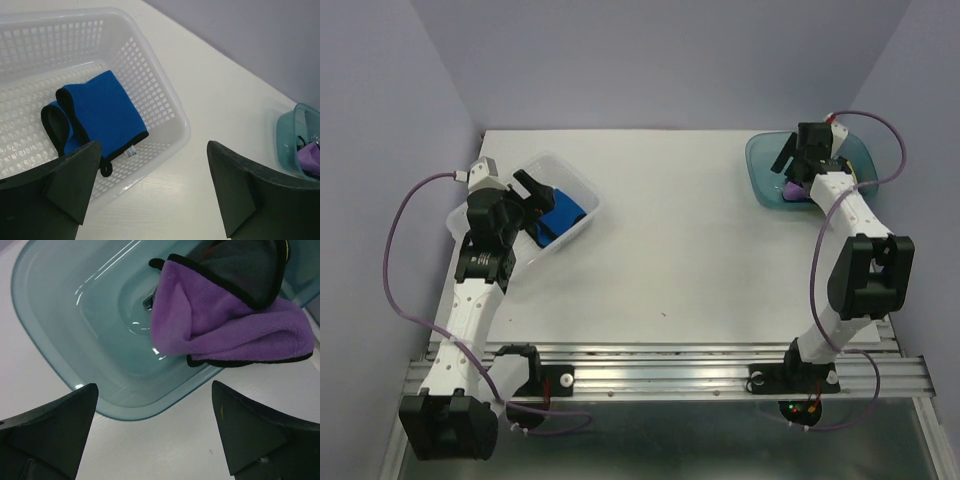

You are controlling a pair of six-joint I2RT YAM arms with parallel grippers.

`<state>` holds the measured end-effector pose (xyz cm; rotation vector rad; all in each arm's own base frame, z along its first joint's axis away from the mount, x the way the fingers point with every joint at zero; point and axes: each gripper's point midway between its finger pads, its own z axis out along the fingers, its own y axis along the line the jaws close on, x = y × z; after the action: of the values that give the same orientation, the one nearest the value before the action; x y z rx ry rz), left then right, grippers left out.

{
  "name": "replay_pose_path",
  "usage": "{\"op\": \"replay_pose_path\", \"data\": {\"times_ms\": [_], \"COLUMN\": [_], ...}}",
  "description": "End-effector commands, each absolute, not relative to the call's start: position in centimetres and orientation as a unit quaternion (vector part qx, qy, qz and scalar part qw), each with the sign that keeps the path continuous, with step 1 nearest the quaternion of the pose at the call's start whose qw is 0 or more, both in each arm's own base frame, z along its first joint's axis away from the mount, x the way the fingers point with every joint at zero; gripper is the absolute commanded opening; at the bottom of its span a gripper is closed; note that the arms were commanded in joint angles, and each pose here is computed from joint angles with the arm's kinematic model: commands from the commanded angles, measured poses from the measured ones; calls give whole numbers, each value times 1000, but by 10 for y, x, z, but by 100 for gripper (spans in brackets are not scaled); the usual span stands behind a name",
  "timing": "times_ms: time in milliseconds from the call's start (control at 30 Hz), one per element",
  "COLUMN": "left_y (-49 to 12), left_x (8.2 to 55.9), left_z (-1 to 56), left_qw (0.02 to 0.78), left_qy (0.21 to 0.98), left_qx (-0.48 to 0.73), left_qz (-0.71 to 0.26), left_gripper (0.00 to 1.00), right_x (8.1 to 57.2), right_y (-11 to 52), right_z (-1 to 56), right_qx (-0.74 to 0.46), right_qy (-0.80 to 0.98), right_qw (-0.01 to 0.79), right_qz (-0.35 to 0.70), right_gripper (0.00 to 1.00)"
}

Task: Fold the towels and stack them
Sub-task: Grab crumpled towel

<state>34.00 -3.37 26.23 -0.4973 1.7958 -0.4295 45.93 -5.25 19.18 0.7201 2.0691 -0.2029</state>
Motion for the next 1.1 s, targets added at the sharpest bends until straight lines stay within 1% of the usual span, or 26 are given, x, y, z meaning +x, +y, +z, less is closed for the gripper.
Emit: {"op": "replay_pose_path", "data": {"times_ms": [0,33,67,133,233,300,367,400,433,500,533,567,633,800,900,933,1000,1033,1067], "left_y": [-39,-39,-39,-38,-34,-34,-35,-36,-36,-35,-35,-35,-35,-32,-32,-32,-32,-32,-32], "left_x": [344,345,346,348,351,355,358,360,361,362,363,363,363,361,359,359,357,357,356], "left_z": [275,273,272,266,260,255,250,251,249,245,246,245,246,253,255,255,258,258,259], "left_qw": [603,601,601,596,591,585,578,578,575,571,572,571,572,581,584,585,587,587,589], "left_qy": [753,754,755,760,764,768,774,774,776,779,779,779,778,772,769,769,767,767,766], "left_qx": [-182,-183,-182,-182,-191,-194,-193,-192,-193,-195,-195,-195,-195,-197,-198,-197,-197,-197,-197], "left_qz": [-191,-191,-190,-184,-174,-172,-173,-173,-173,-171,-170,-171,-169,-166,-166,-166,-167,-167,-168], "left_gripper": [99,99,99,99,99,99,99,99,99,99,99,99,99,99,99,99,99,99,99], "right_x": [472,477,483,492,499,505,508,509,510,508,506,504,498,486,485,486,490,493,495], "right_y": [-78,-85,-90,-98,-107,-107,-107,-108,-110,-113,-116,-117,-123,-129,-129,-128,-126,-124,-123], "right_z": [180,184,165,164,139,131,130,130,131,131,130,128,125,111,111,113,125,130,136], "right_qx": [256,257,254,245,242,236,235,234,236,242,244,245,251,257,263,263,266,264,265], "right_qy": [865,864,872,875,879,884,883,882,879,875,874,874,871,871,869,870,864,864,862], "right_qw": [413,410,390,383,360,353,354,355,358,360,357,353,342,313,316,319,338,346,354], "right_qz": [-124,-137,-151,-169,-198,-197,-199,-202,-207,-215,-223,-228,-248,-276,-274,-270,-260,-251,-246], "right_gripper": [100,100,100,100,100,100,97,93,84,70,60,55,50,51,35,26,18,12,10]}}
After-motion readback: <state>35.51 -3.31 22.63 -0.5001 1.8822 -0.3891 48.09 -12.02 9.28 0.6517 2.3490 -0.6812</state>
